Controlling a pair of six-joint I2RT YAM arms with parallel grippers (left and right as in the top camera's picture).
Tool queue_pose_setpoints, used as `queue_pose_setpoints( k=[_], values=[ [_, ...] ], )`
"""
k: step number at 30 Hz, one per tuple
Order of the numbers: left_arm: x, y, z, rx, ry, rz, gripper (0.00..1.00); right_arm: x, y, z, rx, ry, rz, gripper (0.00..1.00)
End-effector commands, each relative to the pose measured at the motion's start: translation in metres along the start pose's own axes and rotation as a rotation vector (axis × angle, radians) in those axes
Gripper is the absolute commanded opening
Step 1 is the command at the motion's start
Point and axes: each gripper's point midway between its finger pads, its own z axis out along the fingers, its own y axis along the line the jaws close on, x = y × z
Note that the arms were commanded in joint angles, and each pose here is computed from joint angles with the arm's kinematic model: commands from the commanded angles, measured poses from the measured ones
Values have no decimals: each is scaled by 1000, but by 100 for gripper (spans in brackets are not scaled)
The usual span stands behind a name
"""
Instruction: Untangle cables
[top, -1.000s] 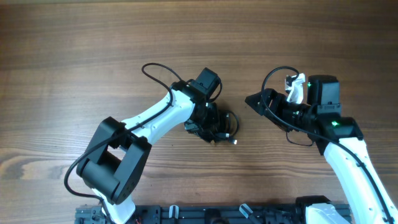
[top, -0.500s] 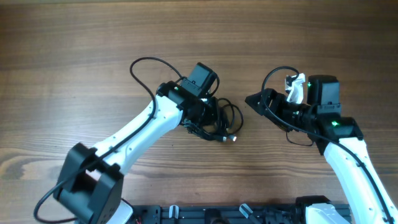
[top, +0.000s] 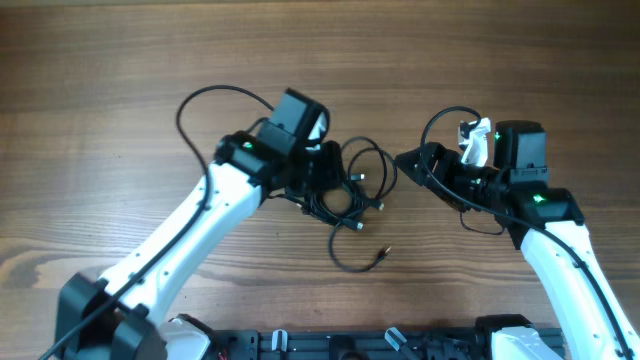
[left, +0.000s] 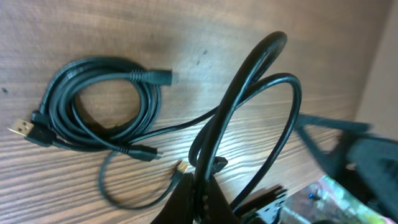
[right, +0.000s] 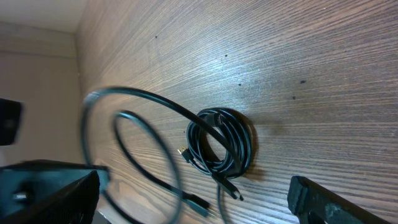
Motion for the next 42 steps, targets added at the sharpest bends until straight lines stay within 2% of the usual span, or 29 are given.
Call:
queue_pose_setpoints(
  k=[1, 6, 11, 15, 20, 28, 33, 37, 39, 42],
  values=[
    [-12, -11, -32, 93, -67, -5, 4, -4, -1, 0, 10, -16, -3, 100],
    [-20, -53, -80, 373, -86, 43, 4, -4, -1, 0, 10, -16, -3, 100],
    [-6, -73, -95, 486, 11, -71, 4, -4, -1, 0, 10, -16, -3, 100],
    [-9, -100, -111, 616, 21, -32, 4, -4, -1, 0, 11, -16, -3, 100],
    [-21, -112, -123, 675, -14, -58, 4, -4, -2, 0, 13, -13, -12, 99],
    [-29, -110, -129, 693, 36, -245, 4, -7, 1, 0, 2, -27, -113, 99],
    [-25, -118, -136, 735, 63, -222, 4, -21, 52, -6, -232, -73, -325, 100],
    [-15, -122, -139, 756, 137, -222, 4, -35, 65, -11, -265, -143, -387, 99],
    [-9, -124, -141, 763, 179, -239, 4, -40, 71, -13, -283, -168, -391, 95],
    [-4, -125, -144, 771, 223, -252, 4, -41, 73, -13, -289, -173, -398, 47]
  ],
)
